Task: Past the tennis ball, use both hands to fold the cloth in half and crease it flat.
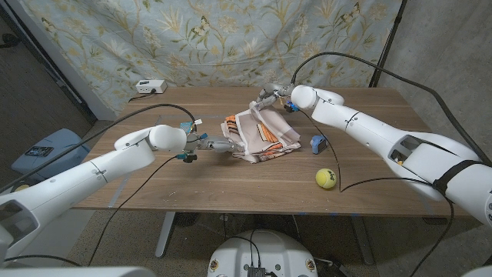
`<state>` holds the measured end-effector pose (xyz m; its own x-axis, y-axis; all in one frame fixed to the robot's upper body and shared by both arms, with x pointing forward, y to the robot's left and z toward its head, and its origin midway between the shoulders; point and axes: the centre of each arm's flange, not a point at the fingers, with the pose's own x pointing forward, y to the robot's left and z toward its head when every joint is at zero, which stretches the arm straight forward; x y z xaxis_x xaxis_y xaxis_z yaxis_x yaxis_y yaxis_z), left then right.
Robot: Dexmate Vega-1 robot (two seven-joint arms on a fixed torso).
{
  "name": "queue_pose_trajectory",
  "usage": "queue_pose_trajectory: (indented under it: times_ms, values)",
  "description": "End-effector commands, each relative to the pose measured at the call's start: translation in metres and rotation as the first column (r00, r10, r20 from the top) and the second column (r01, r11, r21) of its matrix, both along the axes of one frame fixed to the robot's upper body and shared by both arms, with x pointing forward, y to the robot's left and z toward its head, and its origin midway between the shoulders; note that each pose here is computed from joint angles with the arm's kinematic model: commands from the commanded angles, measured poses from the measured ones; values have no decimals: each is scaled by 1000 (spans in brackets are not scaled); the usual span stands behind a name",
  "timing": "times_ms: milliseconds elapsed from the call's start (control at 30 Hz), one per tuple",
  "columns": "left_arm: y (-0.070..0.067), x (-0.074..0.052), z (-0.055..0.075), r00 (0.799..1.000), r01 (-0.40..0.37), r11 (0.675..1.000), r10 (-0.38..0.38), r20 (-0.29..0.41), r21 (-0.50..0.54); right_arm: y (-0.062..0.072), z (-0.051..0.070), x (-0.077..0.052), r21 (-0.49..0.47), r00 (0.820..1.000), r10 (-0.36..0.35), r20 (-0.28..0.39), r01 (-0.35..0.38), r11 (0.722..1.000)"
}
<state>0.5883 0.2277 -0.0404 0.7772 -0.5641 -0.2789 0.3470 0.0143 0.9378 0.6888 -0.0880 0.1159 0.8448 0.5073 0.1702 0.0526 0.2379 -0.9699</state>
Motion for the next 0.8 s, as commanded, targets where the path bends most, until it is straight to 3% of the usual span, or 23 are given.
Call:
queue_pose_trajectory:
  times_ms: [33, 800]
  values:
    - [0, 0, 1, 1000, 11, 1000, -11, -2, 8, 13, 4, -6, -16, 1000, 16, 0, -16, 1000]
    - [-2, -2, -2, 1000, 19, 1000, -19, 7, -3, 50, 0, -17, -57, 998, 61, -15, -62, 996]
